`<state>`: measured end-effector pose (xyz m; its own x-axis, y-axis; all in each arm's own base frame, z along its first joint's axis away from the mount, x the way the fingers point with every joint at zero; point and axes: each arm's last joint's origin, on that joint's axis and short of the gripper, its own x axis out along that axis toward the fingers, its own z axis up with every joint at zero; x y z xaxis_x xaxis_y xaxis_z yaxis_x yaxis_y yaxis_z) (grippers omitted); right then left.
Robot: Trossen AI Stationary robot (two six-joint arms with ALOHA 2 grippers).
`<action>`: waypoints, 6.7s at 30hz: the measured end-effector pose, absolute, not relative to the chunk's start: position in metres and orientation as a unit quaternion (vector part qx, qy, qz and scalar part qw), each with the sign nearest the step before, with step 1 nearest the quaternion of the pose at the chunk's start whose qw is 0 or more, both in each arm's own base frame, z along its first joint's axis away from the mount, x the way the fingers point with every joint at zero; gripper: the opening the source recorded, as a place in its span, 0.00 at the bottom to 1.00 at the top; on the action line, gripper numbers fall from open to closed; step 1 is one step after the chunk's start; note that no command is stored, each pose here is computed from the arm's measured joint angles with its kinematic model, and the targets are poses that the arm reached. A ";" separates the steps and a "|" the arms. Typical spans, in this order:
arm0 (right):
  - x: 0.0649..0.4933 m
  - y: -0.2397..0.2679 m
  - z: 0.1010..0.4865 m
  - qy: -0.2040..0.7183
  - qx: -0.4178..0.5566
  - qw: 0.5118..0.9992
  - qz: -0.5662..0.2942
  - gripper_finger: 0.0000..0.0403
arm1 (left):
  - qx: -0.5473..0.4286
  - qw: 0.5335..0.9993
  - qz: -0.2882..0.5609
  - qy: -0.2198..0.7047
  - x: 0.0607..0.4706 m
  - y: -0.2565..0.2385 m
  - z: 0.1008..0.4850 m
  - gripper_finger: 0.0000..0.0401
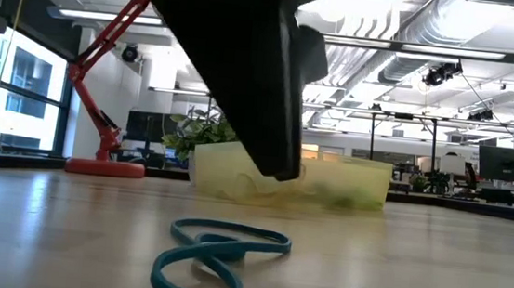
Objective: Pick and place rubber bands into bin
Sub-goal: Put the blue rubber band into the transparent yellow bin, then return to Home Position
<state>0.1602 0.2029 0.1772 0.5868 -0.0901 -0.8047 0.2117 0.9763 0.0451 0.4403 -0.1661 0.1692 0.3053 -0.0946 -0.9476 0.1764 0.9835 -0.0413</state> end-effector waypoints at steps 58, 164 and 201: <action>0.160 0.202 0.176 0.451 0.052 0.887 -0.082 0.48 | -0.013 0.798 0.004 0.602 0.436 -0.175 0.120 0.01; 0.186 0.185 0.180 0.395 0.120 0.897 -0.155 0.48 | 0.162 0.806 0.114 0.558 0.474 0.090 0.252 0.32; 0.205 0.104 0.288 0.204 0.116 0.968 -0.090 0.48 | 0.257 0.922 0.024 0.288 0.312 0.007 0.339 0.61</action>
